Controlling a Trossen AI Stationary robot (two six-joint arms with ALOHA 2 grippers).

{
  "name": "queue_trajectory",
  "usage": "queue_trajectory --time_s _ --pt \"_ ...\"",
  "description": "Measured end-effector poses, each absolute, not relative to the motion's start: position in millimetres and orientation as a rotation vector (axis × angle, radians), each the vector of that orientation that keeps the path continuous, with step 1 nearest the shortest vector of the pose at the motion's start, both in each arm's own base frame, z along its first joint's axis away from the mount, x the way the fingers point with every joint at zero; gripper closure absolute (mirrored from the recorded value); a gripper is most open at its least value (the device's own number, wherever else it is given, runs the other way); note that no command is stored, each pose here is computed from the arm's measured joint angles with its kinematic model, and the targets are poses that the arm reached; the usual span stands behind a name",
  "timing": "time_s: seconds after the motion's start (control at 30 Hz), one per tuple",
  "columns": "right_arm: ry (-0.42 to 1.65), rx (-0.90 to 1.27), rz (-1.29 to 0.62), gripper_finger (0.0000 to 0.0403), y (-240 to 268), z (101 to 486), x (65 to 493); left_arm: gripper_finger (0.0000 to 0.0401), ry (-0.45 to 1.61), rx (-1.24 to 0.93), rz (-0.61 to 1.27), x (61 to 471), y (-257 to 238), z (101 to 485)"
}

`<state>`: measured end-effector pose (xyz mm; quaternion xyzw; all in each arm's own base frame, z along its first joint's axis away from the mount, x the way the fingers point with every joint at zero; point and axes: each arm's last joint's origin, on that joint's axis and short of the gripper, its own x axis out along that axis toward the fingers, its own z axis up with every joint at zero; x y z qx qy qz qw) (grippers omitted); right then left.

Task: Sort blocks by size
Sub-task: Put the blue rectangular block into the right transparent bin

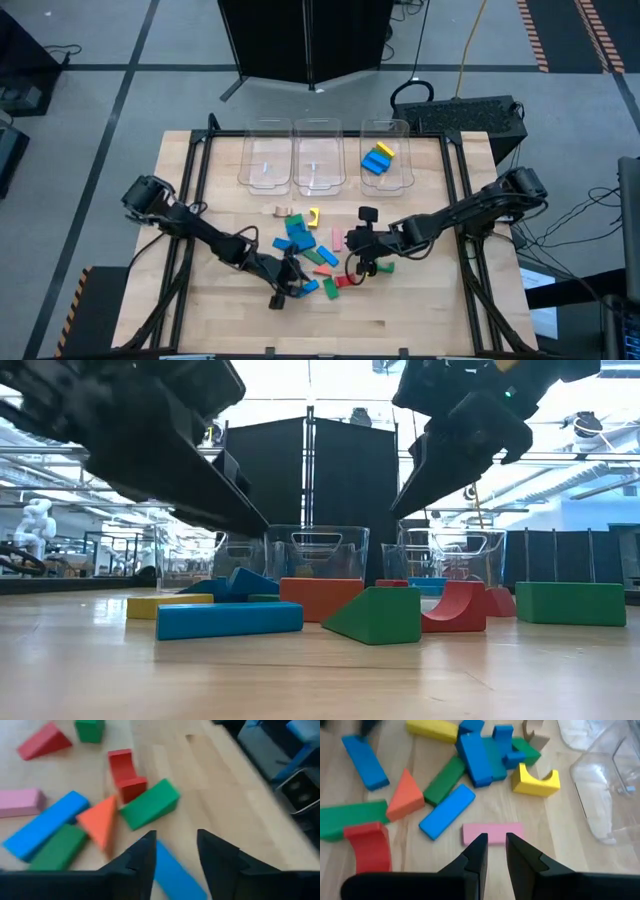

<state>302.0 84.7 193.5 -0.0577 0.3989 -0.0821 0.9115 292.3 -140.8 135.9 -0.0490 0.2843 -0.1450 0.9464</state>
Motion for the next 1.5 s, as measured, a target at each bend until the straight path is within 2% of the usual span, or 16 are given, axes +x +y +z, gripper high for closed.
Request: queue_trajectory --time_s 0.13,0.3,0.43,0.83,1.3,1.4,1.5 --pt "0.816 -0.115 -0.215 0.0348 84.1 192.3 302.3 0.0196 0.583 -0.169 -0.287 290.0 -153.0 139.9" --pt "0.788 -0.103 -0.244 0.0348 86.1 193.6 302.7 0.0122 0.660 -0.217 -0.148 284.2 -156.6 134.7" --pt "0.784 -0.074 -0.258 0.0348 86.1 193.6 302.7 0.0097 0.690 -0.253 -0.095 278.9 -161.6 130.5" --pt "0.767 -0.047 -0.290 0.0348 88.3 194.1 302.0 0.0096 0.689 -0.248 0.020 274.3 -171.4 112.3" --pt "0.782 -0.070 -0.284 0.0348 88.2 193.4 301.0 0.0096 0.735 -0.169 0.056 297.3 -186.7 93.2" --pt "0.791 -0.072 -0.286 0.0348 88.0 192.8 300.3 0.0112 0.738 -0.176 0.093 296.6 -185.5 93.3" --pt "0.803 -0.067 -0.293 0.0348 87.6 191.9 299.2 0.0151 0.734 -0.180 0.116 296.3 -184.6 92.7"
